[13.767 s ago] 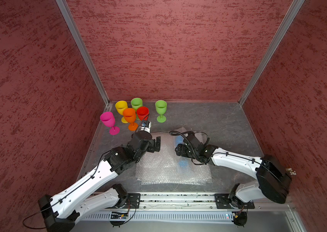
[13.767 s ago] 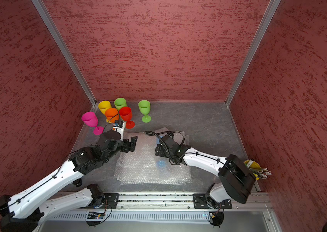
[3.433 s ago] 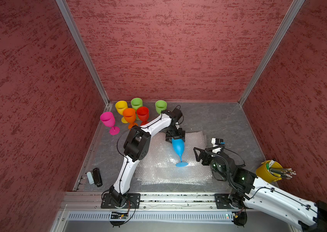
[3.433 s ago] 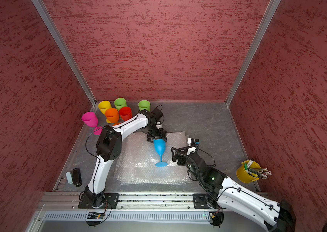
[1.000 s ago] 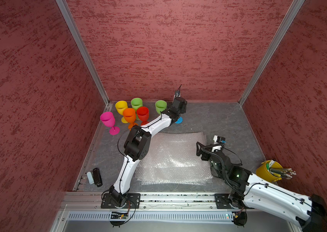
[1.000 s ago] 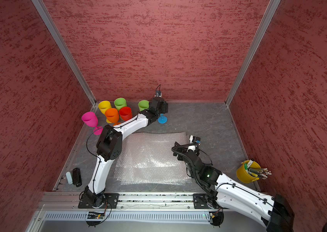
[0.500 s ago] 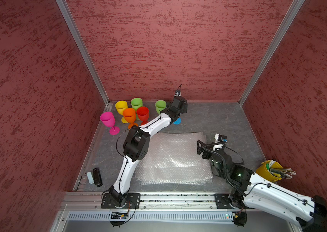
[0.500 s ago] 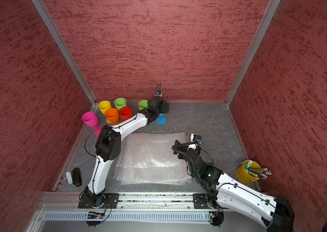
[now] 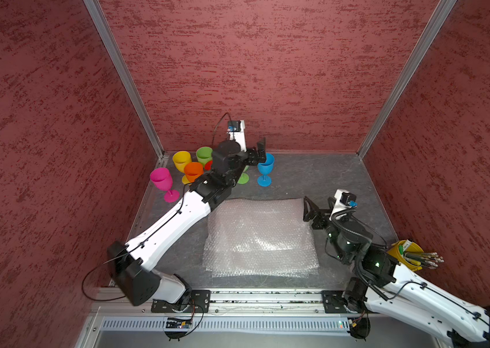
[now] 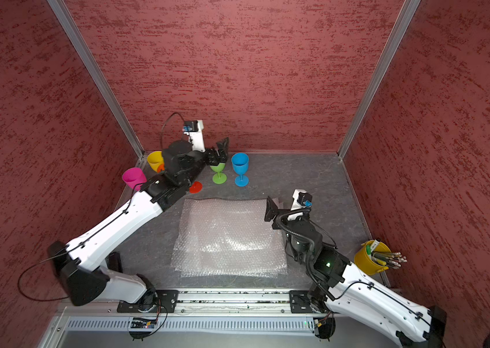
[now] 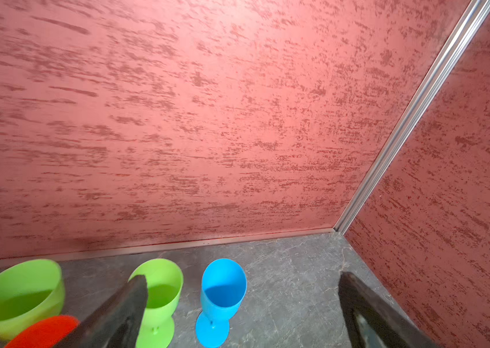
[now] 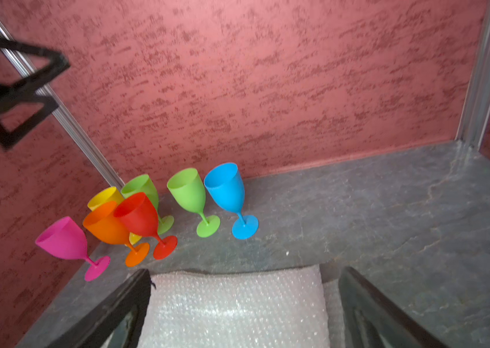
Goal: Unpack wine glasses from bubble wrap
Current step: Place the wine glass at the center of the board, then reset both arms
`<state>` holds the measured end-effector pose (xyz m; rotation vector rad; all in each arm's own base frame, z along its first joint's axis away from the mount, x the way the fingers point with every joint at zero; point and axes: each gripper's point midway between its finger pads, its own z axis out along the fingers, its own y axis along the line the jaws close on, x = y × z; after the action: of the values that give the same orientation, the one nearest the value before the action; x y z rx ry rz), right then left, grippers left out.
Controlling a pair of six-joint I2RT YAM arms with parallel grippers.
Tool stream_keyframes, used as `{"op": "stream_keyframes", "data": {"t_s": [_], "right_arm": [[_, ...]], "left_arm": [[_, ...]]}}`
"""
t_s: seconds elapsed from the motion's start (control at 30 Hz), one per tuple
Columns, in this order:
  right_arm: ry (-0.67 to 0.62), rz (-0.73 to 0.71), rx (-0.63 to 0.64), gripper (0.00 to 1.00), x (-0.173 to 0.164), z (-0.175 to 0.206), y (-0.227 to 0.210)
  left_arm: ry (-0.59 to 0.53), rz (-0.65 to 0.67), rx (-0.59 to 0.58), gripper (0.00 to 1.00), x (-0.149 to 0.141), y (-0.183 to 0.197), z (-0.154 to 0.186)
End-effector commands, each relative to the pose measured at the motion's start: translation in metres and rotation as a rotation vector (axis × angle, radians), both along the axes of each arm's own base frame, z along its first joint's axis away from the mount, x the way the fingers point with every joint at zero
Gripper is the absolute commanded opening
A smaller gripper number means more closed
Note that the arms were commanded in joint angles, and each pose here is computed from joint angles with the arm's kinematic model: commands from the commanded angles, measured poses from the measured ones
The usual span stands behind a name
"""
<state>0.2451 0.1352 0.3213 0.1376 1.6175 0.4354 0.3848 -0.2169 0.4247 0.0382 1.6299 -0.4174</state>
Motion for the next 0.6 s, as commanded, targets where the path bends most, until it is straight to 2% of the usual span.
{"op": "stream_keyframes", "data": {"t_s": [0.0,0.17,0.23,0.3,0.37,0.43,0.57], "right_arm": [[-0.096,-0.072,-0.016,0.99,0.000,0.035,-0.015],[-0.084,-0.109,-0.131,0.99,0.011,0.019,-0.009],[-0.120,-0.080,-0.234,0.99,0.014,0.013,0.000],[-0.155,-0.120,-0.335,0.99,0.018,0.004,-0.001],[-0.176,-0.211,-0.375,0.99,0.026,-0.004,-0.014],[-0.173,-0.246,-0.384,0.99,0.038,-0.013,-0.026],[-0.099,-0.350,-0.239,0.99,0.068,-0.047,-0.075]], "left_arm": [[0.017,0.088,0.053,1.00,-0.015,0.038,-0.034],[0.006,0.139,0.208,1.00,-0.049,0.101,-0.080],[0.011,0.198,0.234,1.00,-0.057,0.128,-0.107],[0.020,0.212,0.209,1.00,-0.066,0.150,-0.132],[-0.042,0.130,0.206,1.00,-0.073,0.153,-0.155],[-0.095,0.127,0.256,1.00,-0.078,0.160,-0.177],[0.084,0.265,0.289,1.00,-0.070,0.197,-0.230]]}}
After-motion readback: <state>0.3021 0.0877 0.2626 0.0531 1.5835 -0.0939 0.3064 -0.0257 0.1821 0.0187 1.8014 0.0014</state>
